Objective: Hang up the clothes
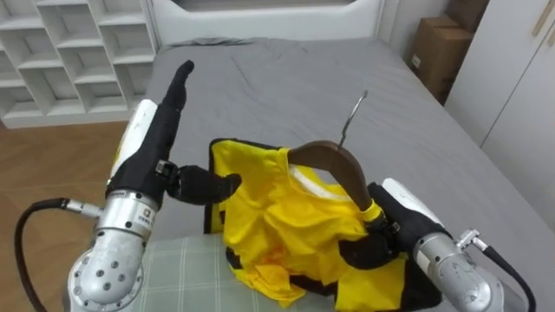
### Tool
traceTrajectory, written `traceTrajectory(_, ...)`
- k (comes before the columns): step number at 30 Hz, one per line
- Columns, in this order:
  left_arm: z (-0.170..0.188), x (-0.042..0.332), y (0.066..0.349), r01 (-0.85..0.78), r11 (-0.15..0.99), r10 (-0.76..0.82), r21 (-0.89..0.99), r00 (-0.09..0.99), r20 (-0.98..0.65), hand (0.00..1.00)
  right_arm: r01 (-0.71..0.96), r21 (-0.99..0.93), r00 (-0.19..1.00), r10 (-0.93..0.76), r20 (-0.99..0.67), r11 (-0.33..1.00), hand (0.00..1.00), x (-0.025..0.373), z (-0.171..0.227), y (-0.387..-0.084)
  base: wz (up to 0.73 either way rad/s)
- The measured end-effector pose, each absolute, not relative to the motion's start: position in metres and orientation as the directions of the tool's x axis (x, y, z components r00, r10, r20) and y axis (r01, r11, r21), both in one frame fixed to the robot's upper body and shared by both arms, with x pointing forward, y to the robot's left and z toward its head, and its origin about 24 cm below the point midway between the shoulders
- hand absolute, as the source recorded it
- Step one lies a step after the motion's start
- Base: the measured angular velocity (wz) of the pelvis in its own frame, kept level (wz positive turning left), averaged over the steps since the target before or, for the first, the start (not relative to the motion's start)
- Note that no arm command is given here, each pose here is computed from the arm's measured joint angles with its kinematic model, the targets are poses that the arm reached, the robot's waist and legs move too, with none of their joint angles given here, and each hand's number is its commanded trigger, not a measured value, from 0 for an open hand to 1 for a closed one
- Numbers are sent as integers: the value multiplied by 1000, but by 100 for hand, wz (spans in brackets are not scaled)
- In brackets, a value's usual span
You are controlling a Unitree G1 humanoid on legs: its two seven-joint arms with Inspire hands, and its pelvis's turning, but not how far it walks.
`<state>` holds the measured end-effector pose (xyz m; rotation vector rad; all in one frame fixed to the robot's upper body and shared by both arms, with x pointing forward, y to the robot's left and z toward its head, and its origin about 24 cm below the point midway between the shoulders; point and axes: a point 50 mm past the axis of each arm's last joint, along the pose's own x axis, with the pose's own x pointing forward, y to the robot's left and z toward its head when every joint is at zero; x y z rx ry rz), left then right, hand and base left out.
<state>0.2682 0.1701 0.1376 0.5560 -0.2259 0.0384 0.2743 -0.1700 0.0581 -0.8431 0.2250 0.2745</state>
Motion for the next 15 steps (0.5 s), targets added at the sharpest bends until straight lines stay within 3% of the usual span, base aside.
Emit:
traceTrajectory(10, 134, 258, 178, -107, 897, 3, 430, 972, 235, 0, -291, -705, 945, 81, -316, 647, 100, 267, 48, -182, -1)
traceTrajectory(15, 123, 250, 195, -175, 897, 94, 405, 973, 210, 0, -289, -718, 944, 66, -322, 634, 100, 265, 46, -184, 1)
